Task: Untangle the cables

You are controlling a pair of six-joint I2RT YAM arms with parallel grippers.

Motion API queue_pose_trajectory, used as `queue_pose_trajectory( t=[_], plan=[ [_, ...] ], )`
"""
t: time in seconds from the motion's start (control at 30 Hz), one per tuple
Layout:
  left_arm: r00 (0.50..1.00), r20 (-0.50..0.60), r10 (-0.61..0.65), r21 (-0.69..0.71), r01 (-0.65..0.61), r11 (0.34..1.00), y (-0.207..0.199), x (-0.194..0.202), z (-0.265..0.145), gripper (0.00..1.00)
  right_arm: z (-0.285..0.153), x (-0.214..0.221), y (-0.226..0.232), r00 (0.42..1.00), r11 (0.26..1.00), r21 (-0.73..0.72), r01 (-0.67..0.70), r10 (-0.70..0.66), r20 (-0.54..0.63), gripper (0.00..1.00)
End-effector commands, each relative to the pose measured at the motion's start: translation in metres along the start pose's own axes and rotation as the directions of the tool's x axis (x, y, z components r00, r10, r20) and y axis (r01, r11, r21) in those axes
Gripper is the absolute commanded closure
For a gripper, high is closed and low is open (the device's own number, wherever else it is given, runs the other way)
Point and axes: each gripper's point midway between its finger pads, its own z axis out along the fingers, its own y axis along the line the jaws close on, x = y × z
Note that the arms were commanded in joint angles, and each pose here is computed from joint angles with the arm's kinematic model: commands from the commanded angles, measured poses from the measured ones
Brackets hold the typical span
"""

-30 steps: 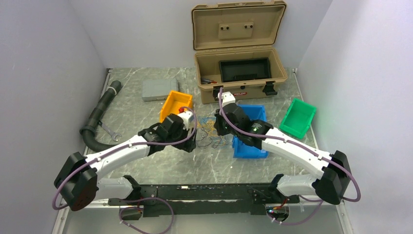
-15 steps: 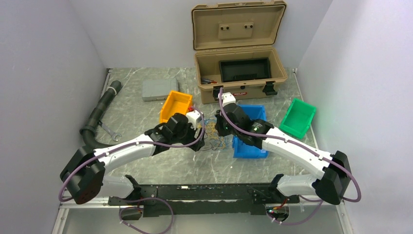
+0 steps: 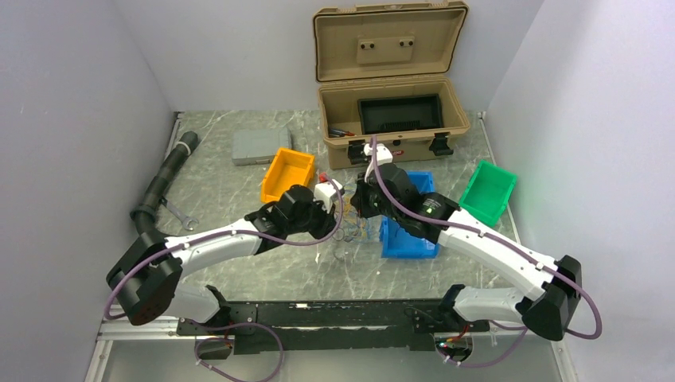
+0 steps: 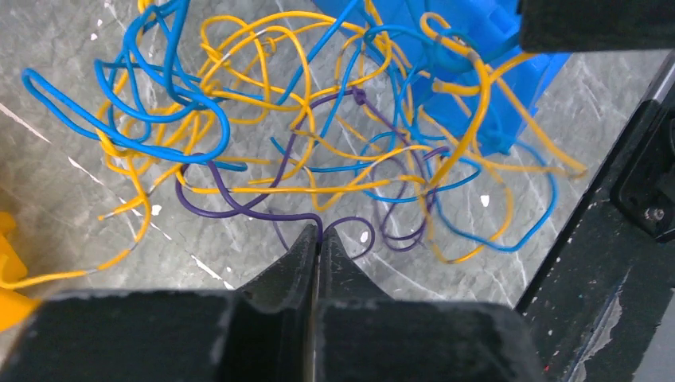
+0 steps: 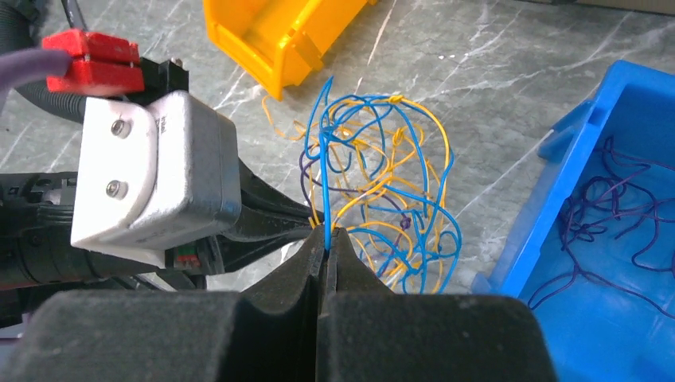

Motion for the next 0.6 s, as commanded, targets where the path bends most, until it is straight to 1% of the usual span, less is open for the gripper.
queue_pose_trajectory(
  t=[0.0, 0.17, 0.23, 0.3, 0.43, 0.57],
  plan=[
    [0.995, 0.100, 0.007, 0.043, -0.011, 0.999, -0.013, -0.036, -0.005, 1.00, -0.016, -0.027, -0.003, 0.994, 0.998, 0.025, -0.060, 0.057, 0.090, 1.00],
    [0.998, 0.062, -0.004, -0.026, 0.006, 1.000, -0.005, -0.030, -0.025, 1.00, -0.008, -0.015, -0.052, 0.984, 0.963, 0.214, -0.163, 0.143, 0.106, 1.00],
    [0.999, 0.037, -0.010, -0.079, 0.013, 0.997, 0.003, -0.025, -0.038, 1.00, -0.004, -0.008, -0.069, 0.976, 0.942, 0.257, -0.214, 0.194, 0.101, 1.00],
    [0.999, 0.030, -0.018, -0.125, 0.022, 0.992, 0.011, -0.025, -0.052, 1.00, -0.001, -0.004, -0.081, 0.966, 0.929, 0.266, -0.256, 0.238, 0.099, 1.00],
    [0.995, 0.074, -0.070, -0.189, 0.083, 0.978, 0.026, -0.031, -0.086, 1.00, -0.001, -0.003, -0.093, 0.952, 0.919, 0.253, -0.303, 0.280, 0.121, 1.00],
    [0.974, 0.164, -0.158, -0.276, 0.199, 0.940, 0.057, -0.044, -0.123, 1.00, -0.003, -0.004, -0.099, 0.952, 0.914, 0.268, -0.304, 0.280, 0.126, 1.00]
  ],
)
